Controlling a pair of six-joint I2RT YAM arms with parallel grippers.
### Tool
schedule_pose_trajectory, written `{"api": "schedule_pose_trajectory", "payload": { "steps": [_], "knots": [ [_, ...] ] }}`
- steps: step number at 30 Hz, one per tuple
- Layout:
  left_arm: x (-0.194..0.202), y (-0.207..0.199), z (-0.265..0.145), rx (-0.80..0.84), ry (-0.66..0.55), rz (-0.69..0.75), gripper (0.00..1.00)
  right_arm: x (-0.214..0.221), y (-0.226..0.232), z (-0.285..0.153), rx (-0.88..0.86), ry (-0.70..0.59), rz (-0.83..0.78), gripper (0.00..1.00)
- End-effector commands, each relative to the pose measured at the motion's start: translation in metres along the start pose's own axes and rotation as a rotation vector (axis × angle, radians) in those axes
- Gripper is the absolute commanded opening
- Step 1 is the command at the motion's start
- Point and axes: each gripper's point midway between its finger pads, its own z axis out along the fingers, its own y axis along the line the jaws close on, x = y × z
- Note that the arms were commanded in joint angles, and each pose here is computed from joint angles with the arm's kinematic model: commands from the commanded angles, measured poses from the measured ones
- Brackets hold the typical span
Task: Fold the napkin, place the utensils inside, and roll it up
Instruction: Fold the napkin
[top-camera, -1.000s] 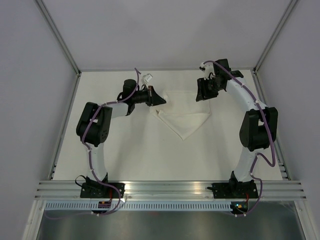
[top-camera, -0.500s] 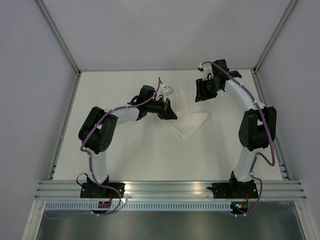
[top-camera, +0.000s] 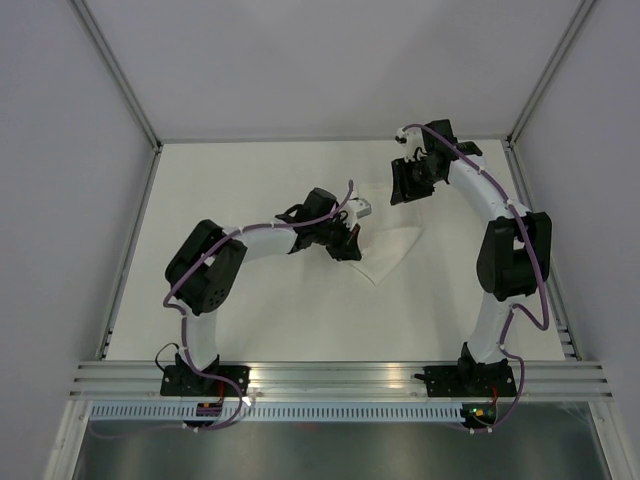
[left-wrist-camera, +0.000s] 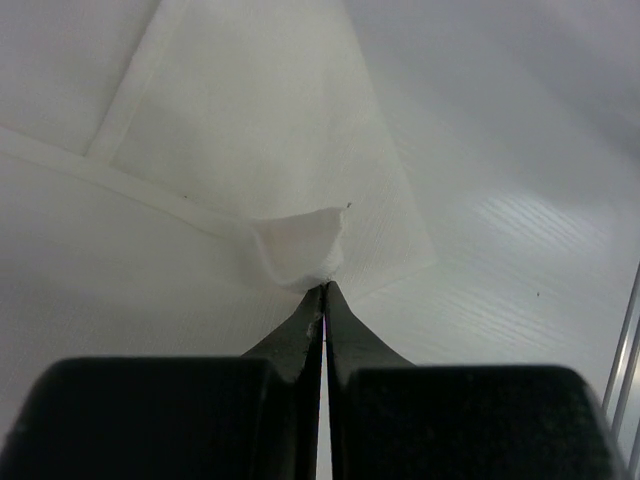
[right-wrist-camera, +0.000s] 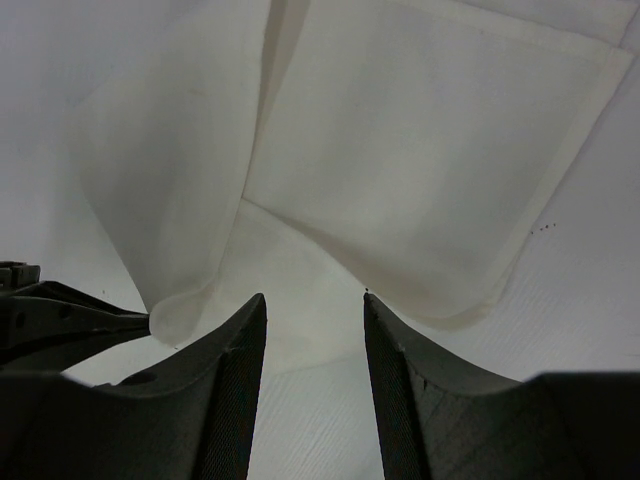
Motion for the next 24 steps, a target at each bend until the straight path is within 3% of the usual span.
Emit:
{"api": "schedule_pose_trajectory", "payload": {
  "steps": [1, 18, 24],
  "knots": [
    [-0.001, -0.003, -0.002, -0.064, 0.03, 0.108, 0.02, 0.003, -0.003, 0.006, 0.023, 0.019, -0.002, 0.5],
    [0.0, -0.019, 0.015, -0.159, 0.069, 0.202, 0.04, 0.007, -0.004, 0.013, 0.036, 0.037, -0.009, 0.5],
    [-0.005, -0.032, 0.019, -0.15, 0.067, 0.227, 0.22, 0.008, -0.005, 0.015, 0.041, 0.043, -0.009, 0.5]
  ]
}}
